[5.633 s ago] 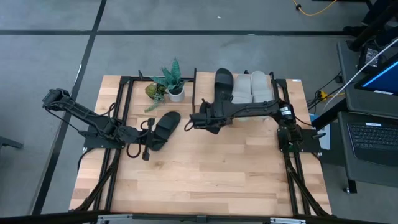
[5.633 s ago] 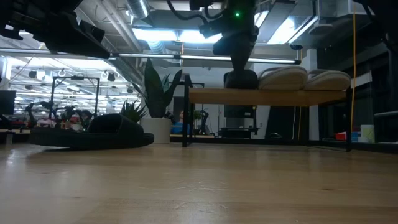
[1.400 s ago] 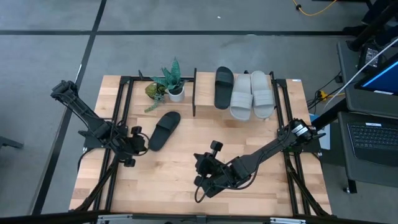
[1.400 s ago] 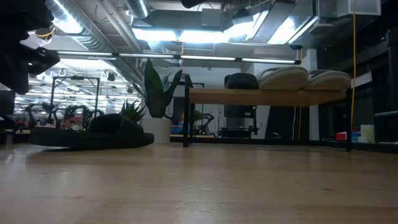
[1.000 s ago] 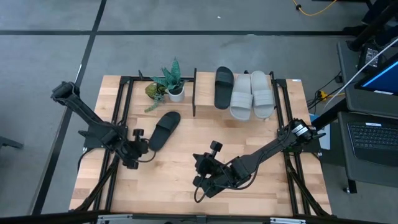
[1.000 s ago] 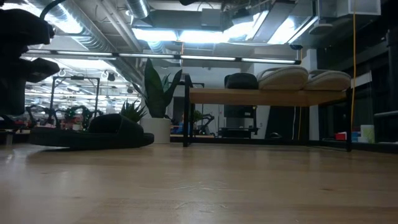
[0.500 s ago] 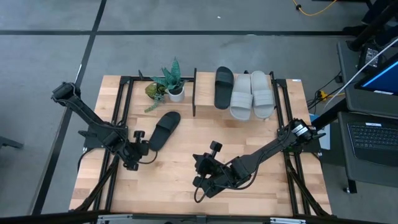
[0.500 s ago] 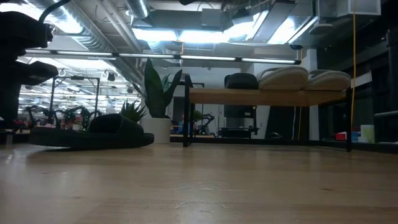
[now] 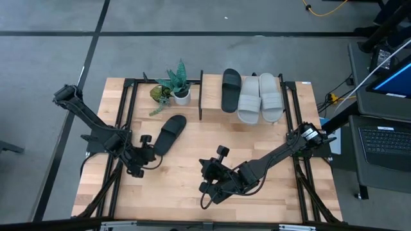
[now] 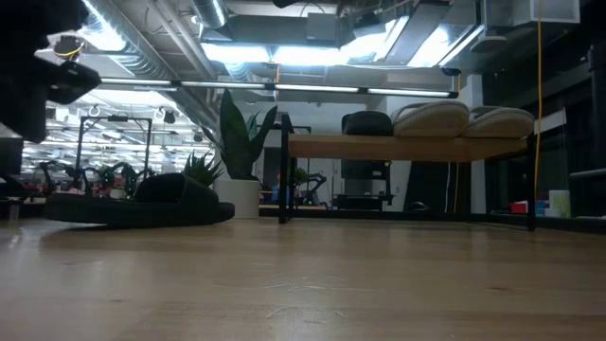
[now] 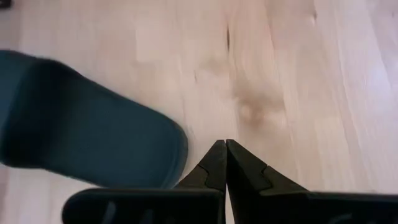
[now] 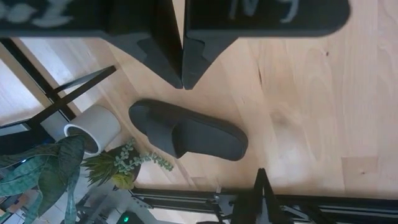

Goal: Pick and place slides into the shelf
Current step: Put the black slipper on the shelf

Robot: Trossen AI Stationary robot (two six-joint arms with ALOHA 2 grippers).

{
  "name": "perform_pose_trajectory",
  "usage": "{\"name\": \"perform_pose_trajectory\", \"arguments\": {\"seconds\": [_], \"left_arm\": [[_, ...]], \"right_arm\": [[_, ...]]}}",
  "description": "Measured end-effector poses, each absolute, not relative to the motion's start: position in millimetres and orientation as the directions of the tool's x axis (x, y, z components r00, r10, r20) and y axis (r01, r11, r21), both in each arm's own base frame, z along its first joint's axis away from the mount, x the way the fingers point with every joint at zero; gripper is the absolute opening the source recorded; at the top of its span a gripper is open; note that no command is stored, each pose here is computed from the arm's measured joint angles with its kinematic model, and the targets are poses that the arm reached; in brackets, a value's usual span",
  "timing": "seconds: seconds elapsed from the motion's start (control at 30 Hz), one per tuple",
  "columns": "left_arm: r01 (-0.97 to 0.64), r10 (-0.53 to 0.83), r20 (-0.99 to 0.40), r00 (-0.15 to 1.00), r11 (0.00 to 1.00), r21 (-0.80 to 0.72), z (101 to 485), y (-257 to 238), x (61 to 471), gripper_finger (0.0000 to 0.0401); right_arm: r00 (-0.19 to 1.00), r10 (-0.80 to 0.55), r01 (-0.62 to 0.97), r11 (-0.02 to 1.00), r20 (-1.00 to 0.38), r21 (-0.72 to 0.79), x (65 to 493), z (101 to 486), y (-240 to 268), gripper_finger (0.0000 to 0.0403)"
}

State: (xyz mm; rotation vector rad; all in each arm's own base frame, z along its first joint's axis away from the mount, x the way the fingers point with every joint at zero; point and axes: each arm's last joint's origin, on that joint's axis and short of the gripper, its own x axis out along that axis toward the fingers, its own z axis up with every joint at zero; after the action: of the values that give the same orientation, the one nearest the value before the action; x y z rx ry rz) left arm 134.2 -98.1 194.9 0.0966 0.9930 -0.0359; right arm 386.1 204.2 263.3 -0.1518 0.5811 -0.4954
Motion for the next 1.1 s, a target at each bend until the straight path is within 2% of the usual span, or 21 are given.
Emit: {"name": "perform_pose_trajectory", "arguments": {"seconds": [0.67,0.87,1.1], "left_arm": [[-0.001,0.067,-0.840,0.538,0.997,0.078,199,-81,146,0.0009],[-0.032,0.078,-0.841,0.536,0.997,0.072,199,-77,148,0.0082],[-0.039,0.143,-0.823,0.550,0.989,0.145,199,-72,150,0.0181]], "right_arm": [[0.724,-0.472,0.374,0.881,-0.502,-0.290,386,263,205,0.0012],[0.722,-0.473,0.372,0.881,-0.505,-0.293,386,263,204,0.0012],[0.721,-0.474,0.371,0.880,-0.506,-0.295,386,262,204,0.0012]]}}
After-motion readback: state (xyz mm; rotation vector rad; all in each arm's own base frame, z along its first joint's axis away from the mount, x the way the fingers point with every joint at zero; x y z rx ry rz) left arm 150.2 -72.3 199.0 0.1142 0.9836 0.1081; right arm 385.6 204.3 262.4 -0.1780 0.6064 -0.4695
